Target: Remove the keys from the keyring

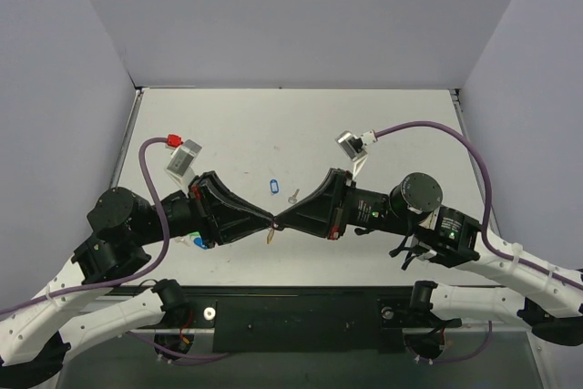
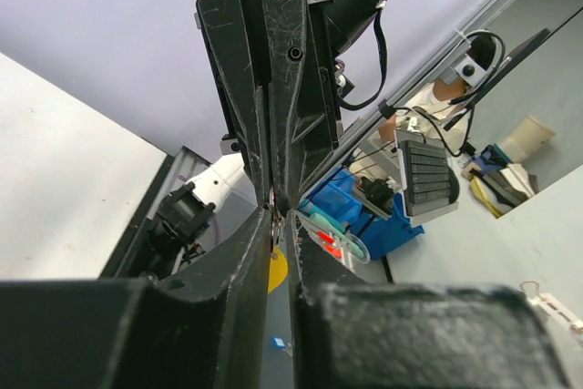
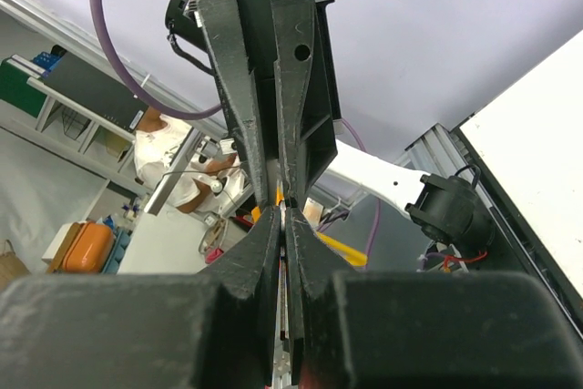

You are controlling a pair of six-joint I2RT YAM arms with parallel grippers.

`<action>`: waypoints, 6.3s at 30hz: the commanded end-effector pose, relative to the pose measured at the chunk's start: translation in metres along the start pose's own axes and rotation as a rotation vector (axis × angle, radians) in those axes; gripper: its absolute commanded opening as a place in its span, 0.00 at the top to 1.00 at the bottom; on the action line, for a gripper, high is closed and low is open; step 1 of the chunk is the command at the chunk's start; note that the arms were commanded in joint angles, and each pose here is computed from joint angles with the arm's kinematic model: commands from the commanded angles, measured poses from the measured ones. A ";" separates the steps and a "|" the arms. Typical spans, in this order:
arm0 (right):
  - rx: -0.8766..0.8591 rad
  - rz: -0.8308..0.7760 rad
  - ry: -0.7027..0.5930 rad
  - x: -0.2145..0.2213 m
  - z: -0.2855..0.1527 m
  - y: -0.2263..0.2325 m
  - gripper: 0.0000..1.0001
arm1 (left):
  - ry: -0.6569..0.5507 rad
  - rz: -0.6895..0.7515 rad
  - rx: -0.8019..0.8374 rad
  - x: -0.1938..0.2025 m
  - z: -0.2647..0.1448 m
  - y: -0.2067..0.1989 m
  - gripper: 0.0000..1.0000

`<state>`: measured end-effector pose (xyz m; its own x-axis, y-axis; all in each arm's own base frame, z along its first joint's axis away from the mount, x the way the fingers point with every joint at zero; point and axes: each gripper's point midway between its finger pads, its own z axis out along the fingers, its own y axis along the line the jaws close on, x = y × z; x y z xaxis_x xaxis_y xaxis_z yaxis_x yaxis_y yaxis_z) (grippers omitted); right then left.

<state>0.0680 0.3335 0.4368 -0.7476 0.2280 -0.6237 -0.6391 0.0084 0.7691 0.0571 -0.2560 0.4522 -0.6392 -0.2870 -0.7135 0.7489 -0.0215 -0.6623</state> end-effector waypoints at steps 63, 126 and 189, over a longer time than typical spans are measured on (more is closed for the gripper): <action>-0.086 -0.014 -0.059 -0.023 0.014 0.028 1.00 | -0.147 -0.038 0.055 -0.029 -0.003 -0.019 1.00; -0.089 -0.053 -0.102 -0.035 0.005 0.040 1.00 | -0.183 -0.048 0.017 -0.031 -0.002 -0.008 0.71; 0.024 -0.054 0.037 0.001 0.005 0.009 1.00 | 0.222 0.060 -0.037 0.018 -0.011 -0.011 1.00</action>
<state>0.0596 0.3387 0.4273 -0.7472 0.1527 -0.6468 -0.6460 0.0621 0.7608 0.0511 -0.2507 0.4401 -0.6383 -0.1418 -0.7567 0.7536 0.0854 -0.6517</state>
